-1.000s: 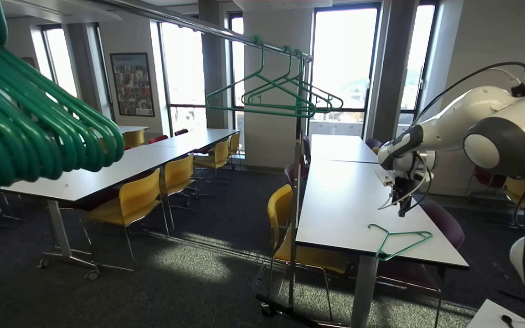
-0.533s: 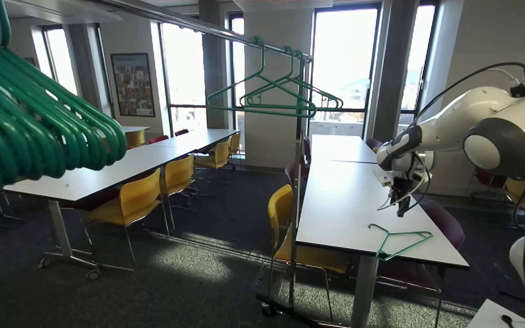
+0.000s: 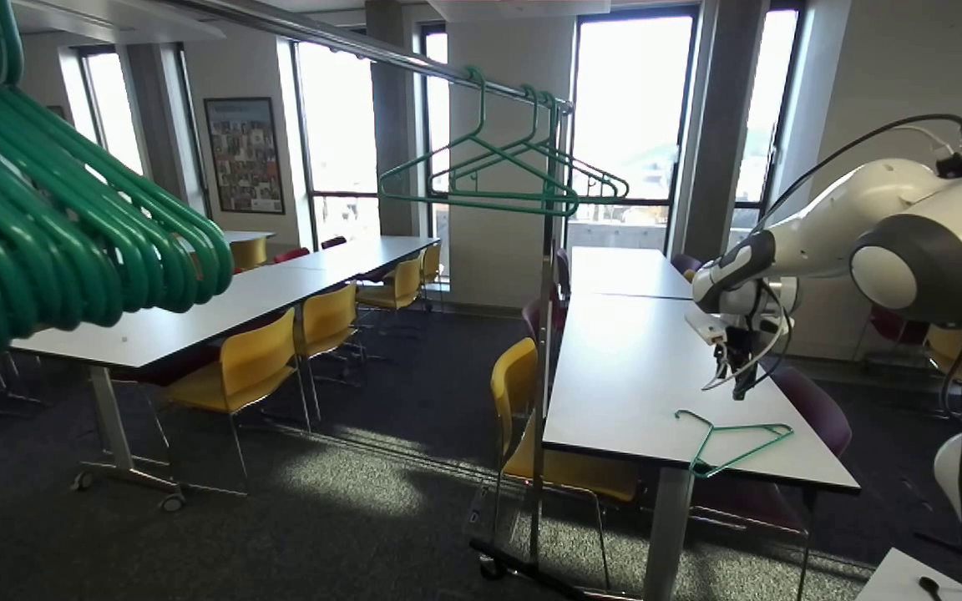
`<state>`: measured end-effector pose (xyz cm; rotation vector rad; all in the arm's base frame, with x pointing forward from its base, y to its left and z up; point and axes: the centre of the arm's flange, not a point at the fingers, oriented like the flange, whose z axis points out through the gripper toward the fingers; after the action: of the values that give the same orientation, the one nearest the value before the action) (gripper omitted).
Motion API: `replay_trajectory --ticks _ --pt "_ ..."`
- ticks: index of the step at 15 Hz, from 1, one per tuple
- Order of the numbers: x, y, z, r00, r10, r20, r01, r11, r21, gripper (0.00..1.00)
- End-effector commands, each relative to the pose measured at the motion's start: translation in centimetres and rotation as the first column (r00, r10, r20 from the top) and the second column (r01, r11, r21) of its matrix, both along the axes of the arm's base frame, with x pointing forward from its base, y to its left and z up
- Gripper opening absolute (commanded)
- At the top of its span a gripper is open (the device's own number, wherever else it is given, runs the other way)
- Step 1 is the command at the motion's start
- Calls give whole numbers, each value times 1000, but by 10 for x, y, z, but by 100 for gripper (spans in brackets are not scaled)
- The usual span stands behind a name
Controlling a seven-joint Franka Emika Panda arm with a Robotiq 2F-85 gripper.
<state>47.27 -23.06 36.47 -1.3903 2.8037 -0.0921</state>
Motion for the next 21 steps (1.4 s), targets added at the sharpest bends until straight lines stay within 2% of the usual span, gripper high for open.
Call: replay_trajectory --ticks 1,6,10,14,17,19,20,21 --pt "-12 -30 4 992 124 9 -124 992 25 100" --pt "-27 -80 -6 981 194 7 -194 980 36 100" --pt "-27 -116 -30 966 256 48 -259 962 83 100" --pt "-7 -136 -46 939 338 71 -343 935 87 100" --pt "7 -152 -60 932 351 90 -357 933 54 100" --pt "17 -162 -76 939 334 80 -338 940 41 100" --pt "-6 -134 -65 939 334 79 -339 938 64 100" --pt "-3 -137 -73 939 338 69 -342 937 63 100"
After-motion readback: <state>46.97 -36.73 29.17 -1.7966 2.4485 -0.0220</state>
